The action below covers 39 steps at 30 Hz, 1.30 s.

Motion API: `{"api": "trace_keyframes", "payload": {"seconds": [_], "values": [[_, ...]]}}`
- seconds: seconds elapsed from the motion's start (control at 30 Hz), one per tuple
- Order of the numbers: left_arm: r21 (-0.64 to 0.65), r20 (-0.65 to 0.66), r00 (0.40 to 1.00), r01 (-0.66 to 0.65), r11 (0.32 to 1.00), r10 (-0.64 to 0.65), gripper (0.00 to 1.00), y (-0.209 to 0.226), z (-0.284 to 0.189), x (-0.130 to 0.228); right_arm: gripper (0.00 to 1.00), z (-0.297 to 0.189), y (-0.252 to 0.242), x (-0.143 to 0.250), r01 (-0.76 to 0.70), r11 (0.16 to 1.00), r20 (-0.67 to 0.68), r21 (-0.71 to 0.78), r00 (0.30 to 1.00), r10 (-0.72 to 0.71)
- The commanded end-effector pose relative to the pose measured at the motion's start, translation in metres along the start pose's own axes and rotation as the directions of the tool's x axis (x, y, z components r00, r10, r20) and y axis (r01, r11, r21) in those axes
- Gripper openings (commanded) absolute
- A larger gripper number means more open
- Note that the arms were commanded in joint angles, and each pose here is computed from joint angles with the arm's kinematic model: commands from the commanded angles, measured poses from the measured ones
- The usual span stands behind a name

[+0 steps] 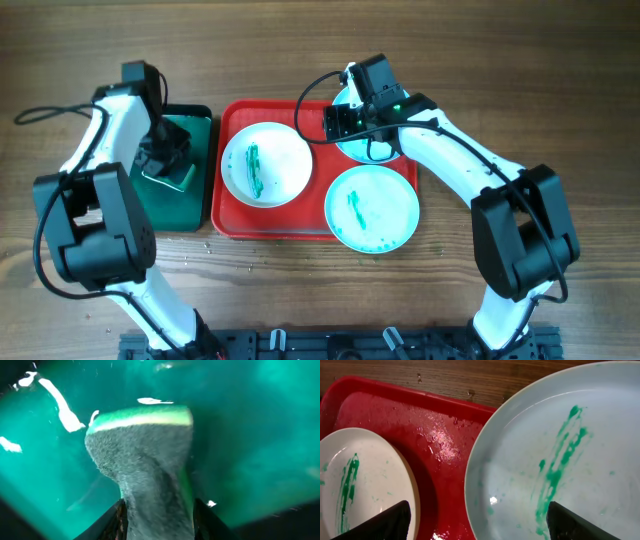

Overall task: Clean dirty plates on tray and stack at the side
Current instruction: 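Grasp the sponge with left gripper and the plate rim with right, then scrub the held plate with the sponge in the left gripper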

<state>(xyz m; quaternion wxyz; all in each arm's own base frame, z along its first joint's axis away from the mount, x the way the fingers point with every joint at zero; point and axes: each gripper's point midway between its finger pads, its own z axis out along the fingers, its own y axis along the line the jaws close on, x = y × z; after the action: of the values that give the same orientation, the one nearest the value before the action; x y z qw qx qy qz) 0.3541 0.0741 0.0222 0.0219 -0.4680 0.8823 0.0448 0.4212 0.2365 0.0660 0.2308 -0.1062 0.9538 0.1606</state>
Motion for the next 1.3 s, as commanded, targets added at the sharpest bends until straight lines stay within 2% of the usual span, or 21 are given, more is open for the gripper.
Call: {"api": "trace_keyframes", "payload": {"seconds": [0.0,0.17,0.23,0.27,0.4,0.6,0.67,0.7,0.77,0.83,0.87,0.93,1.03,1.07,1.17,1.27], "values": [[0.006,-0.001,1.000,0.027,1.000,-0.027,0.39,0.002,0.015,0.004,0.88,0.004,0.001,0.000,-0.011,1.000,-0.006,-0.004,1.000,0.011],[0.033,0.030,0.999,0.030,0.999,-0.031,0.34,-0.003,0.021,-0.001,0.88,0.004,0.001,0.000,-0.011,1.000,-0.005,-0.004,1.000,0.011],[0.041,0.040,0.999,0.030,0.999,-0.032,0.06,-0.005,0.021,-0.003,0.88,0.004,0.001,-0.001,-0.011,1.000,-0.001,-0.006,1.000,0.011],[0.036,0.037,0.999,0.019,0.999,-0.020,0.04,-0.003,0.021,-0.002,0.88,0.004,0.001,-0.001,-0.011,1.000,0.001,-0.006,1.000,0.011],[0.038,0.040,0.996,-0.086,0.996,0.084,0.04,-0.004,0.007,-0.004,0.85,0.004,0.002,-0.002,-0.111,0.994,0.004,-0.010,0.994,0.111],[0.115,0.164,0.935,-0.333,0.936,0.313,0.04,-0.012,-0.094,-0.018,0.81,0.002,0.014,0.004,-0.086,0.993,-0.038,-0.075,0.996,0.083],[0.170,0.237,0.899,-0.412,0.895,0.369,0.04,-0.014,-0.130,-0.012,0.80,0.001,0.015,0.008,-0.090,0.993,-0.055,-0.080,0.995,0.086],[0.220,0.268,0.863,-0.487,0.845,0.428,0.04,-0.021,-0.146,-0.002,0.79,0.001,0.018,0.010,-0.092,0.991,-0.069,-0.093,0.994,0.086],[0.277,0.307,0.799,-0.595,0.754,0.517,0.04,-0.036,-0.164,0.019,0.72,0.000,0.023,0.013,-0.096,0.988,-0.085,-0.124,0.993,0.085],[0.268,0.321,0.744,-0.665,0.697,0.586,0.04,-0.046,-0.165,0.033,0.66,-0.001,0.027,0.014,-0.100,0.985,-0.093,-0.140,0.992,0.088],[0.255,0.317,0.702,-0.710,0.656,0.637,0.04,-0.052,-0.160,0.044,0.61,0.000,0.030,0.015,-0.113,0.983,-0.098,-0.143,0.990,0.100],[0.246,0.280,0.665,-0.747,0.617,0.693,0.04,-0.062,-0.145,0.061,0.57,0.000,0.038,0.018,-0.135,0.979,-0.108,-0.153,0.987,0.119],[0.242,0.199,0.614,-0.786,0.569,0.764,0.04,-0.071,-0.115,0.085,0.57,0.008,0.047,0.020,-0.154,0.976,-0.109,-0.156,0.984,0.138],[0.253,0.168,0.569,-0.814,0.523,0.805,0.04,-0.074,-0.104,0.098,0.57,0.014,0.049,0.024,-0.154,0.976,-0.120,-0.155,0.983,0.136],[0.249,0.116,0.539,-0.829,0.501,0.834,0.04,-0.079,-0.084,0.112,0.55,0.025,0.055,0.033,-0.147,0.977,-0.140,-0.157,0.982,0.125],[0.241,0.134,0.489,-0.860,0.451,0.862,0.04,-0.092,-0.073,0.120,0.47,0.041,0.061,0.046,-0.153,0.978,-0.165,-0.138,0.978,0.130]]}}
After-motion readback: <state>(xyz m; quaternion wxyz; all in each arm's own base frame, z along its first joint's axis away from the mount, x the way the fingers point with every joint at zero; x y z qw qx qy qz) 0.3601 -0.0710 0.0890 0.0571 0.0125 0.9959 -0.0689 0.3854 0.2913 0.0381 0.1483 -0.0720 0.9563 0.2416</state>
